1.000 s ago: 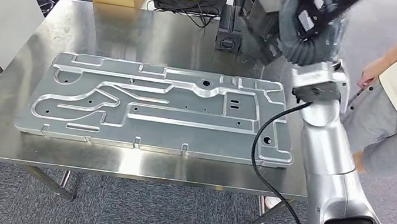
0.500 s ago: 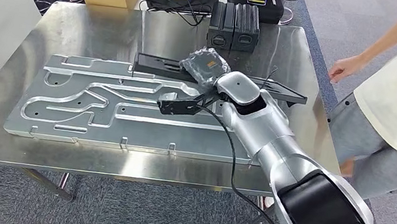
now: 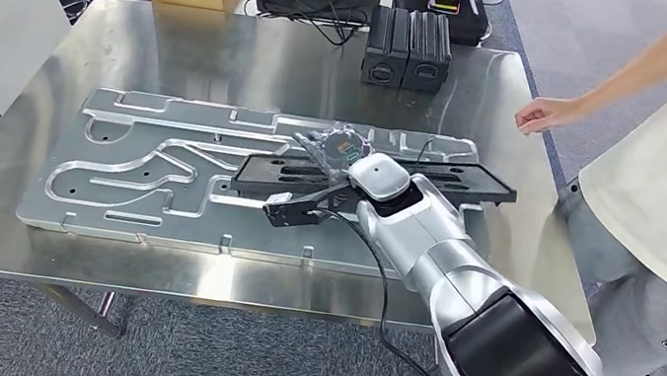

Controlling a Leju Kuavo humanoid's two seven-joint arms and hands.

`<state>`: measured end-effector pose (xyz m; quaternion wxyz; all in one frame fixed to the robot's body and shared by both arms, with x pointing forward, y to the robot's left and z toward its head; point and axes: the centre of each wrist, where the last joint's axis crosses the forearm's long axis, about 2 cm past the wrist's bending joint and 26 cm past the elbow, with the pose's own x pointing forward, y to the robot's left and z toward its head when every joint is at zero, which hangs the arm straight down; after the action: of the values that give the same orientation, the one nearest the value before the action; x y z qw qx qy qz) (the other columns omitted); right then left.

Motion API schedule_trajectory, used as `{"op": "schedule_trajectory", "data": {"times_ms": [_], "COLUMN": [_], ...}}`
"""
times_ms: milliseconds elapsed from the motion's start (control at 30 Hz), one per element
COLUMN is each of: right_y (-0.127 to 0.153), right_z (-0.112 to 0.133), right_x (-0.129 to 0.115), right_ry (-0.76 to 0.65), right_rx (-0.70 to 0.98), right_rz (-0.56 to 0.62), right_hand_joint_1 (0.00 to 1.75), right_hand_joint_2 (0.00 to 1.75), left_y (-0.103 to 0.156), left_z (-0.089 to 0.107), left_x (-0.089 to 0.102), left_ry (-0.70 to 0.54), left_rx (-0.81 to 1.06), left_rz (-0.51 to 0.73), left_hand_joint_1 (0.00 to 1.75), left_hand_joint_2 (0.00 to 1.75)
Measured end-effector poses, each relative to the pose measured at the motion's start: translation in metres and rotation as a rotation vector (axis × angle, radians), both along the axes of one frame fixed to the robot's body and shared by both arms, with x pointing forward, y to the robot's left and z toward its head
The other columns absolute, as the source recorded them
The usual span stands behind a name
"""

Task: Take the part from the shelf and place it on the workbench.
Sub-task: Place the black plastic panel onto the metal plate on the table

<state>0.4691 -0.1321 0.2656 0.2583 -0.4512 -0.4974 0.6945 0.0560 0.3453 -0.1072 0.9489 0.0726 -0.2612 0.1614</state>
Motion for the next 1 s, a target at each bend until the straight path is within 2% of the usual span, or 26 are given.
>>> {"op": "schedule_trajectory", "data": {"times_ms": [233, 333, 433, 533, 600, 667, 733, 867, 933, 1000], "right_y": [-0.007, -0.008, -0.009, -0.014, -0.021, -0.029, -0.04, -0.065, -0.08, -0.099], "right_z": [0.003, 0.007, 0.02, 0.037, 0.054, 0.071, 0.079, 0.076, 0.069, 0.051], "right_x": [0.003, 0.004, 0.006, 0.009, 0.011, 0.011, 0.008, -0.006, -0.015, -0.027], "right_ry": [-0.073, -0.087, 0.008, 0.181, 0.208, 0.182, 0.15, 0.084, 0.051, 0.031], "right_rx": [0.072, 0.162, 0.469, 0.944, 1.209, 1.394, 1.525, 1.667, 1.707, 1.742], "right_rz": [-0.004, 0.014, 0.113, 0.286, 0.398, 0.48, 0.542, 0.624, 0.65, 0.663], "right_hand_joint_1": [0.0, 0.0, 0.0, 0.0, 0.0, 0.0, 0.0, 0.0, 0.0, 0.0], "right_hand_joint_2": [0.0, 0.0, 0.0, 0.0, 0.0, 0.0, 0.0, 0.0, 0.0, 0.0], "left_y": [0.0, 0.0, 0.0, -0.001, -0.001, -0.001, -0.001, -0.001, -0.002, -0.004], "left_z": [0.0, 0.0, 0.0, 0.0, 0.0, 0.0, 0.0, -0.001, -0.001, -0.001], "left_x": [0.001, 0.001, 0.001, 0.001, 0.0, -0.001, -0.001, -0.005, -0.005, -0.007], "left_ry": [-0.002, -0.002, -0.001, 0.005, 0.008, 0.01, 0.014, 0.025, 0.026, 0.027], "left_rx": [-0.003, -0.002, -0.004, -0.008, -0.01, -0.01, -0.011, -0.014, -0.016, -0.02], "left_rz": [-0.018, -0.021, -0.023, -0.018, -0.011, -0.003, 0.005, 0.018, 0.023, 0.031], "left_hand_joint_1": [0.0, 0.0, 0.0, 0.0, 0.0, 0.0, 0.0, 0.0, 0.0, 0.0], "left_hand_joint_2": [0.0, 0.0, 0.0, 0.0, 0.0, 0.0, 0.0, 0.0, 0.0, 0.0]}}
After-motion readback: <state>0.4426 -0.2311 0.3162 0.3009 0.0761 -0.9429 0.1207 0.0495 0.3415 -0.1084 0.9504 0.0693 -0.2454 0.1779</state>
